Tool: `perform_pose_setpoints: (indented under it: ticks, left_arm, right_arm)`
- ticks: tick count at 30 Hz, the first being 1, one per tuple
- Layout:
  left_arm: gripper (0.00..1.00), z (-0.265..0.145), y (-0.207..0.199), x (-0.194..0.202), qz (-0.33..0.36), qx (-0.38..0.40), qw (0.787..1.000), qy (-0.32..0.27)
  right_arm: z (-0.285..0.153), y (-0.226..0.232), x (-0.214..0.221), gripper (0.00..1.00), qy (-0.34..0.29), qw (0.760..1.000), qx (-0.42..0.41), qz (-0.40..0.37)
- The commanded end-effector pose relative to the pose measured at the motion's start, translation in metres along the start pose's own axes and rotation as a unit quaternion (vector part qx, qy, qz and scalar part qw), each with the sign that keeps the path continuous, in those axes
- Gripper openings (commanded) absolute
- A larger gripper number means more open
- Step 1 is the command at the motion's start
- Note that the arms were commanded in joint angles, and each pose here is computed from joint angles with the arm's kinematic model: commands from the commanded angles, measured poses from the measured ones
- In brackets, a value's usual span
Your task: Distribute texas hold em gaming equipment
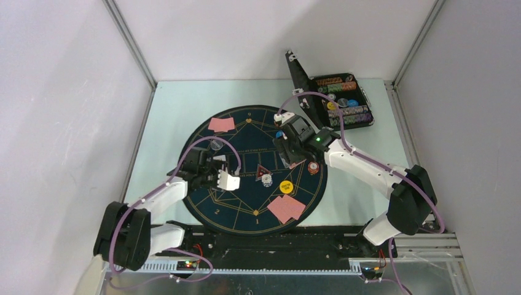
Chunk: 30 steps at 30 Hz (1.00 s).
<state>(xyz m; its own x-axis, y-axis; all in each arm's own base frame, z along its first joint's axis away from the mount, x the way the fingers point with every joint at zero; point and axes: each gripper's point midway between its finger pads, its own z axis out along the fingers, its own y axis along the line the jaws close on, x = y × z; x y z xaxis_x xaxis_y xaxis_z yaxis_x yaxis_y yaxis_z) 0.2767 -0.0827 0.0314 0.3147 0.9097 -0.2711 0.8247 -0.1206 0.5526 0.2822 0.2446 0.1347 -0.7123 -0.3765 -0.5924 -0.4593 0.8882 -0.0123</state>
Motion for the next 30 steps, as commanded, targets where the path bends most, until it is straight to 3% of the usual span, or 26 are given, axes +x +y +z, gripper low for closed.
perform_pose_setpoints:
  ticks: [1, 4, 5, 7, 9, 11, 13, 16, 17, 18, 19, 20, 21, 22, 23, 24, 28, 30]
  left_arm:
    - [0.68, -0.014, -0.005, -0.006, -0.012, 0.017, 1.000, -0.010]
    - [0.74, -0.031, 0.015, -0.018, -0.016, -0.011, 0.999, -0.027]
    - [0.88, -0.040, 0.027, -0.023, -0.017, -0.034, 0.999, -0.035]
    - [0.98, -0.060, 0.053, -0.038, -0.035, -0.079, 0.994, -0.060]
    - [0.99, -0.085, 0.089, -0.056, -0.062, -0.147, 0.982, -0.097]
    - [1.00, -0.115, 0.137, -0.072, -0.095, -0.241, 0.956, -0.137]
    - [1.00, -0.159, 0.186, -0.091, -0.127, -0.334, 0.914, -0.193]
    - [1.00, -0.246, 0.252, -0.121, -0.238, -0.432, 0.815, -0.303]
    - [1.00, -0.261, 0.263, -0.120, -0.312, -0.440, 0.774, -0.332]
    - [1.00, -0.288, 0.280, -0.126, -0.335, -0.460, 0.740, -0.359]
    - [1.00, -0.312, 0.292, -0.126, -0.402, -0.467, 0.684, -0.390]
    - [1.00, -0.312, 0.297, -0.123, -0.442, -0.459, 0.661, -0.396]
    - [1.00, -0.325, 0.302, -0.124, -0.502, -0.446, 0.610, -0.420]
    - [1.00, -0.309, 0.295, -0.120, -0.546, -0.415, 0.606, -0.403]
    - [1.00, -0.302, 0.290, -0.130, -0.577, -0.372, 0.592, -0.422]
    - [1.00, -0.288, 0.279, -0.135, -0.598, -0.336, 0.595, -0.419]
    - [1.00, -0.247, 0.229, -0.182, -0.619, -0.153, 0.580, -0.507]
    - [1.00, -0.222, 0.201, -0.191, -0.649, -0.080, 0.562, -0.506]
  right_arm:
    - [-0.007, 0.001, -0.028, 0.00, -0.039, 0.999, -0.002, 0.006]
    - [-0.008, 0.001, -0.028, 0.00, -0.039, 0.999, -0.003, 0.006]
    - [-0.010, 0.002, -0.028, 0.00, -0.039, 0.999, -0.004, 0.005]
    - [-0.013, 0.003, -0.026, 0.00, -0.039, 0.999, -0.005, -0.001]
    - [-0.017, 0.004, -0.023, 0.00, -0.040, 0.999, -0.001, -0.011]
    - [-0.021, 0.007, -0.017, 0.00, -0.039, 0.999, -0.006, -0.020]
    - [-0.024, 0.012, -0.007, 0.00, -0.032, 0.999, -0.020, -0.022]
    - [-0.030, 0.019, 0.008, 0.00, -0.024, 0.999, -0.033, -0.028]
    - [-0.030, 0.023, 0.016, 0.00, -0.018, 0.998, -0.037, -0.038]
    - [-0.035, 0.023, 0.016, 0.00, -0.026, 0.998, -0.038, -0.040]
    - [-0.035, 0.025, 0.024, 0.00, -0.022, 0.998, -0.042, -0.048]
    - [-0.042, 0.027, 0.023, 0.00, -0.033, 0.997, -0.047, -0.050]
    - [-0.042, 0.027, 0.029, 0.00, -0.033, 0.997, -0.048, -0.055]
    - [-0.049, 0.029, 0.025, 0.00, -0.050, 0.996, -0.060, -0.053]
    - [-0.049, 0.029, 0.030, 0.00, -0.051, 0.995, -0.064, -0.055]
    - [-0.057, 0.032, 0.027, 0.00, -0.064, 0.993, -0.078, -0.054]
    - [-0.067, 0.038, 0.036, 0.00, -0.076, 0.989, -0.108, -0.063]
    - [-0.070, 0.042, 0.041, 0.00, -0.076, 0.988, -0.122, -0.064]
